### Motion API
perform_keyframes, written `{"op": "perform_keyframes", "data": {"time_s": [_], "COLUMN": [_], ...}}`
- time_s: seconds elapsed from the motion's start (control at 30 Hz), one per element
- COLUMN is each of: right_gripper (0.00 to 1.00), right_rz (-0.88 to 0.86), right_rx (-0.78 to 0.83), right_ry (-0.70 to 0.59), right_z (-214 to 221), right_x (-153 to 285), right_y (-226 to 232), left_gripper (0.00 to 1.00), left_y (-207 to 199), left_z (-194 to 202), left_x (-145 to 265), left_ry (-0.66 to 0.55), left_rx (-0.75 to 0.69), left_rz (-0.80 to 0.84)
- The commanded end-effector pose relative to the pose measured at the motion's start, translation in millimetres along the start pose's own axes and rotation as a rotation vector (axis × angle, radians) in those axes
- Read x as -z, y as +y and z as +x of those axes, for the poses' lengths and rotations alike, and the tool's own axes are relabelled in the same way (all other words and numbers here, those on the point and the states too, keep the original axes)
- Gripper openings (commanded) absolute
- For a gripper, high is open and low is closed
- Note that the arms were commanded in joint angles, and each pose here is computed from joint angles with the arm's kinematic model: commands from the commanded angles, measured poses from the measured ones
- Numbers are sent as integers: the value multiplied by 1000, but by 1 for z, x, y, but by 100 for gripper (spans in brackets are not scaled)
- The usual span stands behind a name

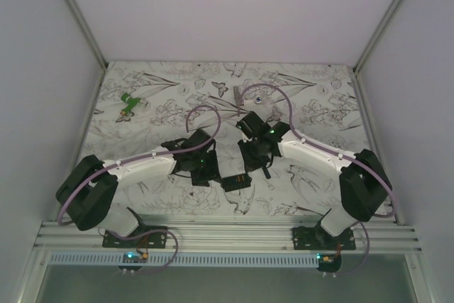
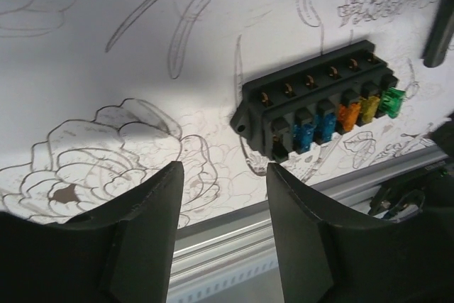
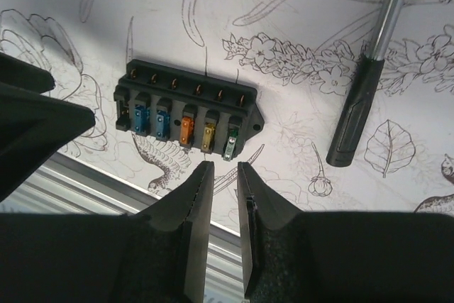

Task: Snap on the fuse box
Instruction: Install the fuse at the fuse box base.

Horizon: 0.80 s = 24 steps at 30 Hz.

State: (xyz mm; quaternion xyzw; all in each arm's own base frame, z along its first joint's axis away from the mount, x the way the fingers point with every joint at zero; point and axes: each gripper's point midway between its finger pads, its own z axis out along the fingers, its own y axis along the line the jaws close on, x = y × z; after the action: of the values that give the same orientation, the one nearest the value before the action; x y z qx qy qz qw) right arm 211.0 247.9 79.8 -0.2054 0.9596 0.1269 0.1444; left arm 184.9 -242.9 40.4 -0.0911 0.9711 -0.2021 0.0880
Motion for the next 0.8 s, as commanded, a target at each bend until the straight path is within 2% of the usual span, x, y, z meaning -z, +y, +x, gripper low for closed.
{"op": "perform_keyframes", "data": {"time_s": [0.0, 0.23, 0.53, 0.77], "right_gripper": [27, 29, 20, 19], "right_rz": [34, 66, 63, 57], "right_rx": [-91, -127, -129, -123], "right_ry": [34, 50, 62, 76], "right_z": [2, 5, 5, 7], "right_x": [-4, -11, -17, -22], "right_y": [1, -3, 0, 3], "left_gripper": [54, 55, 55, 54], "left_y": [-20, -29, -32, -33], "left_z": [-1, 0, 0, 1], "left_x": [-2, -10, -12, -15], "left_ry": [25, 46, 50, 59], "left_rx": [-20, -17, -18, -16], "left_rz": [73, 113, 132, 140]}}
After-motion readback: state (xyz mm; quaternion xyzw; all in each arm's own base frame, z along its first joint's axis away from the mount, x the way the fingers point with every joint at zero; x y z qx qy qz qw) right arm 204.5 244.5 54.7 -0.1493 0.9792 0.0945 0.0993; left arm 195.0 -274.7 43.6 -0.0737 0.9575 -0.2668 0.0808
